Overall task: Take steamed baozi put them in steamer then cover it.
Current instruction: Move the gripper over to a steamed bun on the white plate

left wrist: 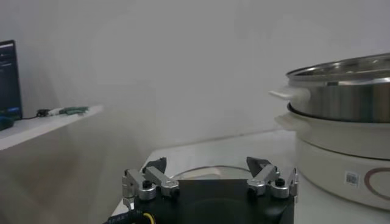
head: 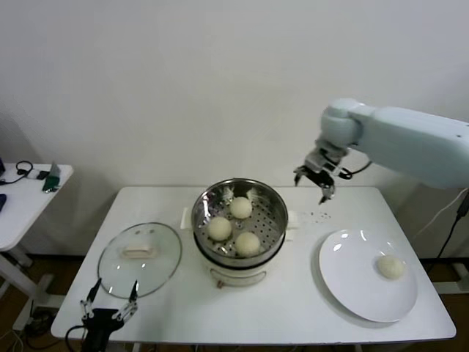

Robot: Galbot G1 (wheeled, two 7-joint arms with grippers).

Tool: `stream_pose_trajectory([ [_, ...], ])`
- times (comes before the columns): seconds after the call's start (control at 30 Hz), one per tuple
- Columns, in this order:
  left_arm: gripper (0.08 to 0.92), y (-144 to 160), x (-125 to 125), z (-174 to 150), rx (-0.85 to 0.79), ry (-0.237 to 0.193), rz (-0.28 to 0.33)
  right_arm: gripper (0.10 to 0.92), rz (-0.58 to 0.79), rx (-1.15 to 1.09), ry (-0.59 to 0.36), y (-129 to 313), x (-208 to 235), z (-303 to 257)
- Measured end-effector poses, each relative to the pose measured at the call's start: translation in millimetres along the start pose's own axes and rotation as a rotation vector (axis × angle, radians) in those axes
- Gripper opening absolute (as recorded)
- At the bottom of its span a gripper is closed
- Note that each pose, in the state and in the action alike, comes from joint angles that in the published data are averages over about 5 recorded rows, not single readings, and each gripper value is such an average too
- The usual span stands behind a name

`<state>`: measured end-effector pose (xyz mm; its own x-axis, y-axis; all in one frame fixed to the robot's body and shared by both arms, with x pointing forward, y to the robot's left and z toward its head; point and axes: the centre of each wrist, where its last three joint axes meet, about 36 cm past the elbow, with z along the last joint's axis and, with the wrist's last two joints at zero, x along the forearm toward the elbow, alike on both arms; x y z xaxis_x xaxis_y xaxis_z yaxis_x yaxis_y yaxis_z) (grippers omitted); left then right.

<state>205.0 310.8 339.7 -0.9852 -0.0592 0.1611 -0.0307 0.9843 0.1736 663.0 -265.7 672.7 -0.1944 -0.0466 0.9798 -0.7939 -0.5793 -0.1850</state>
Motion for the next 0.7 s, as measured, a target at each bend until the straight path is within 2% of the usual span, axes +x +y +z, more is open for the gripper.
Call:
stream_pose_trajectory([
  [0.33, 0.823, -1.5, 1.8, -1.4, -0.004, 0.001, -0.006, 0.823, -0.052, -0.395, 0.016, 114.6, -63.1, 66.8],
  [0.7, 0.823, -3.7, 4.9, 1.3, -0.01, 0.016, -0.017, 0.823, -0.13, -0.558, 0.068, 186.9, -128.9, 94.3],
])
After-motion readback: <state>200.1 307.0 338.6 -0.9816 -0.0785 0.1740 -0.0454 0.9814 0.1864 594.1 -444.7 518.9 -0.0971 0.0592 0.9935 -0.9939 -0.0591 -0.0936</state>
